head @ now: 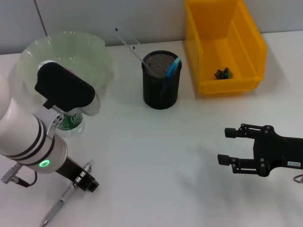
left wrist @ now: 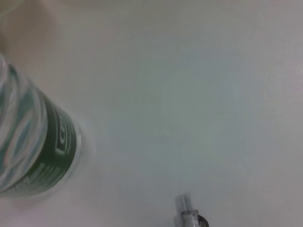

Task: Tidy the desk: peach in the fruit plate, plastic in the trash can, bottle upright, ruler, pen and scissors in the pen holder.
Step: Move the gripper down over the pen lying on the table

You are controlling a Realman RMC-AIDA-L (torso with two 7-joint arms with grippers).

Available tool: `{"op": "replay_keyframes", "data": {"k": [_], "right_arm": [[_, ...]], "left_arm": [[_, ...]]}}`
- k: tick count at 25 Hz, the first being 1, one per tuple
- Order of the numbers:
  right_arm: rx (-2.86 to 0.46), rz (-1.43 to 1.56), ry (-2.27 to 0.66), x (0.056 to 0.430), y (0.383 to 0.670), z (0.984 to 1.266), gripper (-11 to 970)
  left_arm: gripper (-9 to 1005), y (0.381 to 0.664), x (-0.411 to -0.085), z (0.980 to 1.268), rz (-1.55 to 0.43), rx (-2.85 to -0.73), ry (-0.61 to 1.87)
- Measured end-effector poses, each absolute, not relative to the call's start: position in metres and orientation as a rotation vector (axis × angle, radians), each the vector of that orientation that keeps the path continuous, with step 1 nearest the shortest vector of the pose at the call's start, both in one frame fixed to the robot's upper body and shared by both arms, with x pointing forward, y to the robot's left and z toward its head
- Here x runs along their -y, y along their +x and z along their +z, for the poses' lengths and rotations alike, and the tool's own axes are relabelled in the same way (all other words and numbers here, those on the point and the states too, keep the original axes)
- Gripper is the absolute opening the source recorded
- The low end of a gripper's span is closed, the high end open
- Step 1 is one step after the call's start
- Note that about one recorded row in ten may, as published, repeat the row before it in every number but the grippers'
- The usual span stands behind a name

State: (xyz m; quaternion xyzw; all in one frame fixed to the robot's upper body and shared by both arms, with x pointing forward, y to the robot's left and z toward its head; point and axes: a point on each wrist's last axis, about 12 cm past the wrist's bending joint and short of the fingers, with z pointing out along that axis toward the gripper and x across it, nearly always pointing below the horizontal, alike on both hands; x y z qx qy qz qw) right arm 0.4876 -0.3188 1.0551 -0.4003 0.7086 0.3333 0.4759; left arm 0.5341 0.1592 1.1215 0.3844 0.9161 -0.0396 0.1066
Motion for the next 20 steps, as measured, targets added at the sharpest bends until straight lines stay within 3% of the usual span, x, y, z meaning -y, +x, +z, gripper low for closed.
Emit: {"op": "replay_keyframes", "data": {"k": [20], "right_arm": [[-1.735,0.814,-0.976,0.3196,0.4861,1.0543,755]], "left_arm": [[452,0.536,-0.1575,1.1231,-0.11,-2.69,1.137]]}}
